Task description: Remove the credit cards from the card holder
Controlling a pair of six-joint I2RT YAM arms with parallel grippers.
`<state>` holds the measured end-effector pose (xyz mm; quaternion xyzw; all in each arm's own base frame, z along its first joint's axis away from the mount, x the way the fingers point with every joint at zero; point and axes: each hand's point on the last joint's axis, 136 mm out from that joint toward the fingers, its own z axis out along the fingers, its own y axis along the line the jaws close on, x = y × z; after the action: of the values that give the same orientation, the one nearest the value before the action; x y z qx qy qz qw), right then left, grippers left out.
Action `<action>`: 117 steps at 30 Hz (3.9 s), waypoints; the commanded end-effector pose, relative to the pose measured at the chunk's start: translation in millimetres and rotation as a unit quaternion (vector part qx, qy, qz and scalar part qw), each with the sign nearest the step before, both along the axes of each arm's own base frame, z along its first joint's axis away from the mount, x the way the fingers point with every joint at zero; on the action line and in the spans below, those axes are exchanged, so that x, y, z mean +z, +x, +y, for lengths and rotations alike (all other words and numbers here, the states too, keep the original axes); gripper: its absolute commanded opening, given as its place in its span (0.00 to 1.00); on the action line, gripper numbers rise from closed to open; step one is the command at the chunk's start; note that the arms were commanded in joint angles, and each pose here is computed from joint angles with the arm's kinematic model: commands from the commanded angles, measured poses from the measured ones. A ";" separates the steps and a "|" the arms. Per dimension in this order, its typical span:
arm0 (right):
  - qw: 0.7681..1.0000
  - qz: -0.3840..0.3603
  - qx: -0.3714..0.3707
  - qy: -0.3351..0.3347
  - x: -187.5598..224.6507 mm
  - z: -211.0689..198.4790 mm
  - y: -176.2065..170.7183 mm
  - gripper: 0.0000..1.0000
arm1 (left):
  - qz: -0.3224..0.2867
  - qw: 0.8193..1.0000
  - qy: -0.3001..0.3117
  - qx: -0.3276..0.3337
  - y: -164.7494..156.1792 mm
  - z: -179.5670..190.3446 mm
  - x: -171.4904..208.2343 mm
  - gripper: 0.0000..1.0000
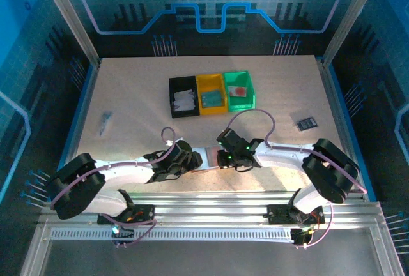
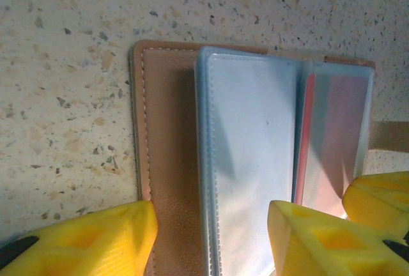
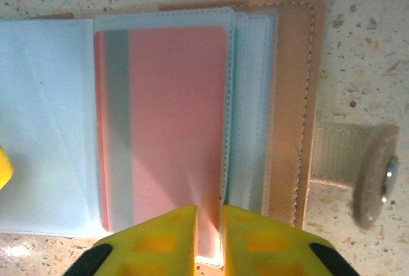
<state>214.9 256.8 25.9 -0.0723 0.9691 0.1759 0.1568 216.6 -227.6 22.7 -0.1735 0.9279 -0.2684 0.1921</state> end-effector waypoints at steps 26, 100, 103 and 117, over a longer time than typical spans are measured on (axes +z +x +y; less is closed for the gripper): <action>0.997 -0.032 0.034 0.069 34.3 31.1 -0.4 0.03 | 0.052 0.998 0.035 -0.005 -20.7 16.4 -32.9 0.52; 0.972 -0.033 0.159 0.172 57.5 145.8 -28.0 0.31 | -0.056 0.996 0.023 0.060 -22.6 89.1 46.9 0.57; 0.971 -0.032 0.163 0.172 56.1 150.5 -29.7 0.32 | -0.059 0.996 0.032 0.065 -24.0 95.8 49.7 0.57; 0.981 -0.008 0.107 0.163 40.0 104.5 -8.0 0.32 | -0.008 0.998 0.055 0.028 -21.5 81.1 30.0 0.58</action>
<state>210.9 362.3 63.9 -0.1485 0.9144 0.3384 0.1651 187.5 -136.0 42.3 -0.2067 0.9323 -0.2028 0.2169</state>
